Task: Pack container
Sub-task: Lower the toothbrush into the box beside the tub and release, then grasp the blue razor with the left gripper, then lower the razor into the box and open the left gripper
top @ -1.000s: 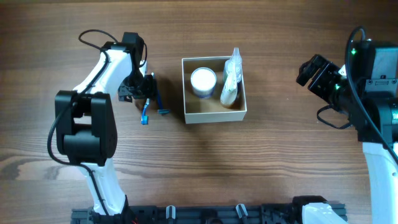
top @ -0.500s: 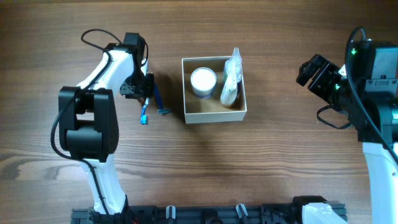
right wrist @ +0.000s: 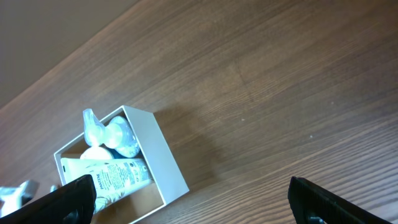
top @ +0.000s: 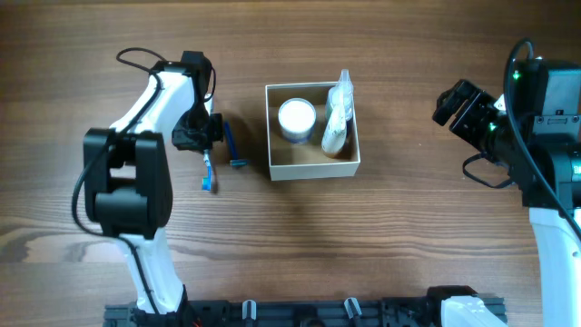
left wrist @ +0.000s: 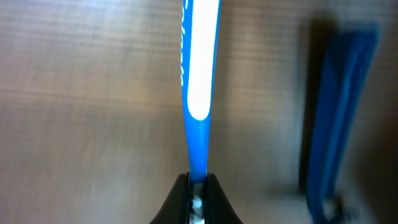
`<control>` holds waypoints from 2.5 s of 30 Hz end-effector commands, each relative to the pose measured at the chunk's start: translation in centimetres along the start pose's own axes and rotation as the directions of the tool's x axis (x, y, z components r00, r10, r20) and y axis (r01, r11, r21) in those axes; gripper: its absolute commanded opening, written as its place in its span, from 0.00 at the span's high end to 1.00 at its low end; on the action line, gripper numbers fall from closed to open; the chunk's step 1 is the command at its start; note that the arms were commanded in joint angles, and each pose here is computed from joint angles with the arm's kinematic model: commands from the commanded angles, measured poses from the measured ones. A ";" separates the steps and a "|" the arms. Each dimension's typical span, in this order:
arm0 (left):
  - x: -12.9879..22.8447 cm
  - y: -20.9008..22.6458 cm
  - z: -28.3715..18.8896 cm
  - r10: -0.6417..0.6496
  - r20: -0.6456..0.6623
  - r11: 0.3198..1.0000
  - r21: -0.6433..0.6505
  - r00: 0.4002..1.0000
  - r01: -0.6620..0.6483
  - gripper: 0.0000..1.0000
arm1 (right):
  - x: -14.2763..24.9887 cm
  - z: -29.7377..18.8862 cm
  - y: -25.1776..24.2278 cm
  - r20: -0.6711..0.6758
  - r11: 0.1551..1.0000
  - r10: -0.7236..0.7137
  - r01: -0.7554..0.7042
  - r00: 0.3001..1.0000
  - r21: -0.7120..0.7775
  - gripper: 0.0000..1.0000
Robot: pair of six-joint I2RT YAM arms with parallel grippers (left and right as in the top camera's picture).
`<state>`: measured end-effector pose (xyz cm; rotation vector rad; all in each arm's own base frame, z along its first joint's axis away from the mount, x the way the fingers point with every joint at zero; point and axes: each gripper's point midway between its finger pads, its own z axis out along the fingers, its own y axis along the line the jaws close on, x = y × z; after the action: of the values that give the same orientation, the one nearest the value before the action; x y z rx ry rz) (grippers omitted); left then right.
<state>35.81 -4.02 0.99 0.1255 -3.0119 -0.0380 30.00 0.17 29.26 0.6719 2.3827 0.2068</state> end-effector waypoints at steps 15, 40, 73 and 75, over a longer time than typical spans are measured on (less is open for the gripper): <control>0.8 -16.8 -12.6 0.027 0.467 0.978 0.170 0.884 -0.120 0.95 | 0.0 0.1 0.1 -0.007 1.000 0.015 -0.015 1.000 -0.007 0.00; 1.2 -4.7 -8.0 -0.203 0.276 0.976 0.132 0.939 0.172 0.29 | -0.1 0.1 0.1 -0.006 1.000 0.015 -0.015 1.000 -0.008 0.00; 1.6 -16.2 -10.4 0.032 0.440 0.990 0.106 0.897 -0.088 0.96 | -0.1 0.1 0.1 -0.006 1.000 0.015 -0.015 1.000 -0.008 0.00; 0.7 -15.3 -10.6 0.002 0.449 0.991 0.116 0.893 -0.061 0.83 | -0.1 0.1 0.1 -0.006 1.000 0.016 -0.016 1.000 -0.008 0.00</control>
<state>36.30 -21.15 10.56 -0.0119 -3.4448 0.1683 30.05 0.17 29.21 0.6723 2.3841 0.2063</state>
